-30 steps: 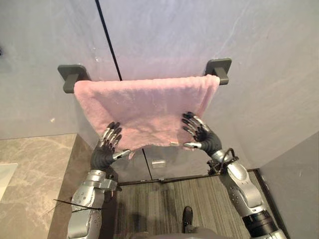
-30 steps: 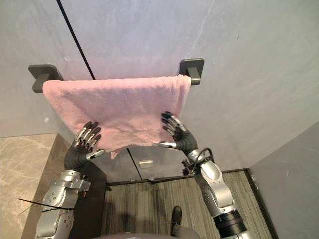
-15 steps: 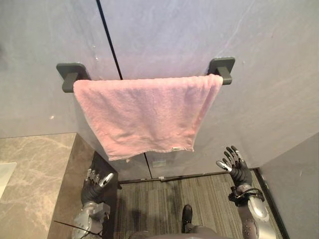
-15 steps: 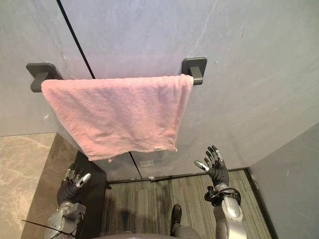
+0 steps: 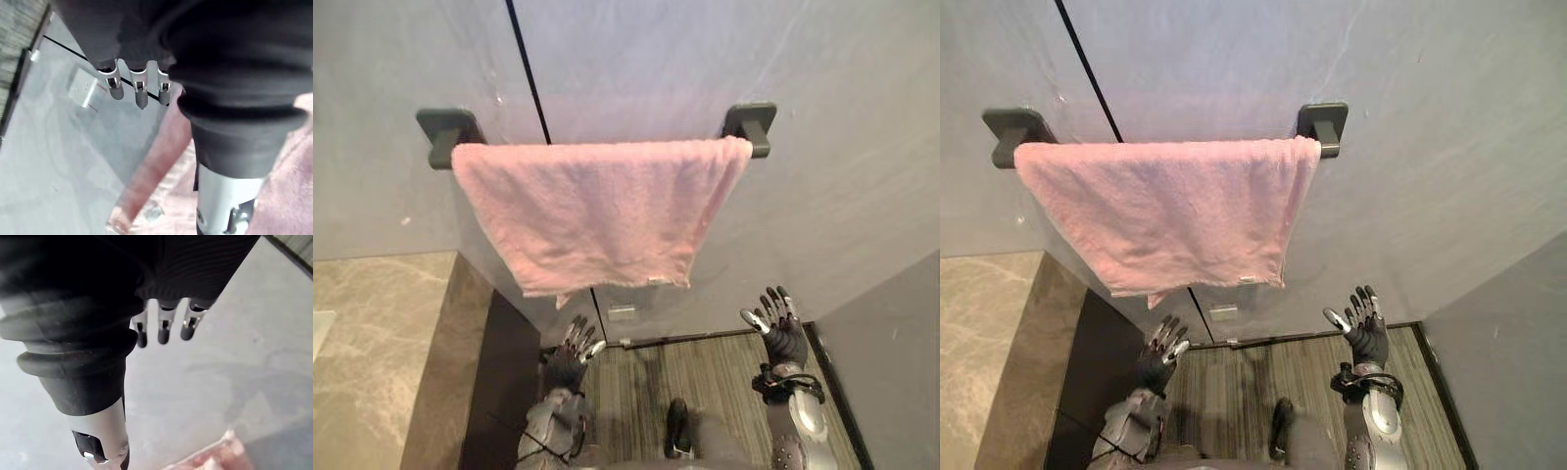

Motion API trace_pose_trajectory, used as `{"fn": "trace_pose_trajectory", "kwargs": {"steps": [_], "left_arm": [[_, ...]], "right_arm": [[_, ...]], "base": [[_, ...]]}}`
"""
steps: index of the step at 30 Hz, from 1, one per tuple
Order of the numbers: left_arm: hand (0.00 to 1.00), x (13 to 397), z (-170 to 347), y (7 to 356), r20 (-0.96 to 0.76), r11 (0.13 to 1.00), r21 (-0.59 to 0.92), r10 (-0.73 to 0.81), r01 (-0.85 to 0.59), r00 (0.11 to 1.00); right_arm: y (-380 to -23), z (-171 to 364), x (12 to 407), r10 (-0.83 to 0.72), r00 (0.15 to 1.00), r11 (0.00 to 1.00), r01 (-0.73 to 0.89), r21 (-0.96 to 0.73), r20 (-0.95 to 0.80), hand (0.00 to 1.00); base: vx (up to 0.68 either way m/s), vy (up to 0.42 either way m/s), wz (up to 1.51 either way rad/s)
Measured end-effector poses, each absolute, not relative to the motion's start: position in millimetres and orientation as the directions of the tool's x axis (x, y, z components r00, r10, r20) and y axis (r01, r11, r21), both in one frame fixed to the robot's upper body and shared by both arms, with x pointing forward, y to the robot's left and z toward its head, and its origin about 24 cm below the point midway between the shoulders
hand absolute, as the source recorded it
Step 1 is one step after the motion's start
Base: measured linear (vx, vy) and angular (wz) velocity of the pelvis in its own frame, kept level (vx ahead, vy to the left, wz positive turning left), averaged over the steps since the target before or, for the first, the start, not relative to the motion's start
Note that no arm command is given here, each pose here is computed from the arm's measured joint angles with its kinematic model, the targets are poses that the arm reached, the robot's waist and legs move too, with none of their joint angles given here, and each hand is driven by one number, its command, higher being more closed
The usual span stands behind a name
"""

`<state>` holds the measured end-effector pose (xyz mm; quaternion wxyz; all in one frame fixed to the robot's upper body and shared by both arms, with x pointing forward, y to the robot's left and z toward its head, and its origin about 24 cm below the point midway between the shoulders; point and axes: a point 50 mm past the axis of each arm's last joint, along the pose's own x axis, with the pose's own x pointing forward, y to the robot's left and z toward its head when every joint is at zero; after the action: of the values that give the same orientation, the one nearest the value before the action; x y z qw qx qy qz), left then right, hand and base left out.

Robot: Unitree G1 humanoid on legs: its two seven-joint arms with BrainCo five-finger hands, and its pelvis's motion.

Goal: Organize washtable

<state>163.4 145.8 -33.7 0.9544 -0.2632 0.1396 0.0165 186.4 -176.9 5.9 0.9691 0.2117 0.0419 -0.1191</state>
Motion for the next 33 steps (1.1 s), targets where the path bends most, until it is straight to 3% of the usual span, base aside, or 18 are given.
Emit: {"fn": "trace_pose_trajectory", "kwargs": {"steps": [11, 20, 25, 33], "left_arm": [[0.00, 172, -32, 166, -0.265, 0.829, -0.515, 0.089, -0.219, 0.960], [0.00, 148, -44, 174, -0.342, 0.775, -0.533, 0.170, -0.340, 0.924], [0.00, 148, -43, 179, -0.332, 0.782, -0.524, 0.176, -0.337, 0.926], [0.00, 191, -22, 151, -0.205, 0.825, -0.547, 0.035, -0.144, 0.978]], "right_arm": [[-153, 10, 235, -0.007, 0.996, 0.925, 0.038, 0.378, -0.084, 0.00], [-163, 1, 224, 0.040, 0.992, 0.947, 0.001, 0.321, -0.121, 0.00], [-180, -8, 200, -0.027, 0.986, 0.946, 0.078, 0.315, -0.163, 0.00], [-217, -9, 172, -0.229, 0.957, 0.910, 0.275, 0.310, -0.176, 0.00]], "base": [[-0.04, -0.252, 0.53], [-0.09, -0.238, 0.64], [-0.20, -0.232, 1.16], [-0.20, -0.015, 2.04]]}}
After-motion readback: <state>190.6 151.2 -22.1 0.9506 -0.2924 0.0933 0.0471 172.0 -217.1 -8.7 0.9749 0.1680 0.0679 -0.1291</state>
